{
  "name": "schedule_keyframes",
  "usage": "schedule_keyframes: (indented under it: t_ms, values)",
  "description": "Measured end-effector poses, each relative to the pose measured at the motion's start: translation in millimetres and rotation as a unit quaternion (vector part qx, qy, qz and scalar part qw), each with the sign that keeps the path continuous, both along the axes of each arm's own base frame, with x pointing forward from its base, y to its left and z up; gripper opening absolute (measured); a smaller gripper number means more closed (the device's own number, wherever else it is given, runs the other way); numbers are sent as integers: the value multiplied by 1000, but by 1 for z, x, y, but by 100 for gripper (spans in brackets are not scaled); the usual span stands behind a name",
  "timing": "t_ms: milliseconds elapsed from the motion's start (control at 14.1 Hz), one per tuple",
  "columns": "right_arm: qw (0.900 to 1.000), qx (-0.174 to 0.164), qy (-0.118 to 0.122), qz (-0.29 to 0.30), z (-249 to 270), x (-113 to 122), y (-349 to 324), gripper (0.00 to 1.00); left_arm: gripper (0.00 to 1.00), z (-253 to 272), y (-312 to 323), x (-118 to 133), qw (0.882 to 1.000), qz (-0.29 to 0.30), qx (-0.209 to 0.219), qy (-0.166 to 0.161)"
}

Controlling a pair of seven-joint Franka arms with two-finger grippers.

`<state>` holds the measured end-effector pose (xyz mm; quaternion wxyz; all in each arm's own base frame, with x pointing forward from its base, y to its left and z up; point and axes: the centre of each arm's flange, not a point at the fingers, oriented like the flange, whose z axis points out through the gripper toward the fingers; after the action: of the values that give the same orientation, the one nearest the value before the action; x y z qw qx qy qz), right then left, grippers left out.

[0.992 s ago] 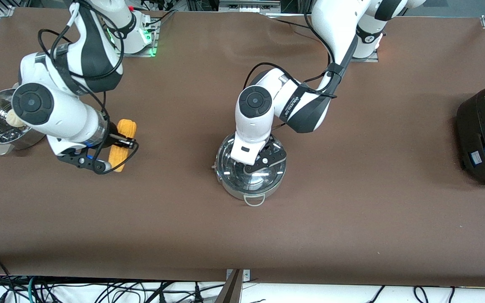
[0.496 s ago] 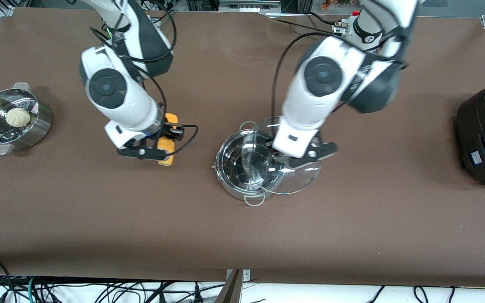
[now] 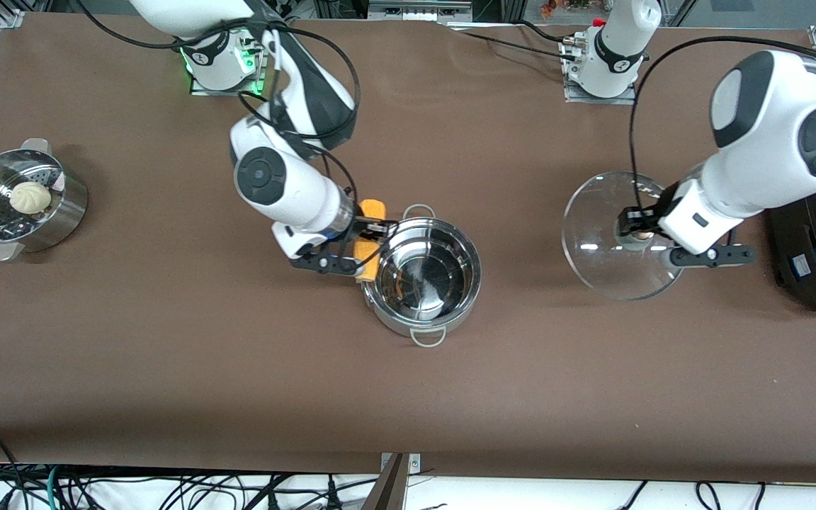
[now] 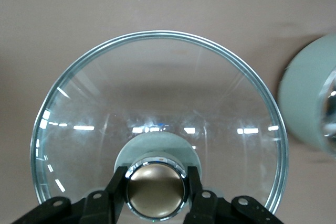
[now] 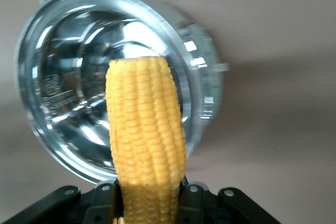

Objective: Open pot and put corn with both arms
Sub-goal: 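Lower the corn into the pot with the right gripper and release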

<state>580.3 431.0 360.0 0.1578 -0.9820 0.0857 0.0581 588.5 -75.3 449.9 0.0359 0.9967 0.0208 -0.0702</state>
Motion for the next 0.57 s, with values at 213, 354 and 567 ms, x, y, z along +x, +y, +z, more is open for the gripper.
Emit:
schedule_keyframes:
  t_ms: [213, 354, 567]
  values:
    - [999, 26, -46, -2, -28, -8, 38, 31, 50, -76, 34, -20, 1000, -18, -2, -13]
    - [997, 42, -68, -10, -50, -4, 51, 31, 50, -129, 40, -41, 999, -23, 1, -28]
    - [997, 43, -67, -17, -85, 10, 57, 31, 50, -187, 45, -70, 999, -29, 6, -39]
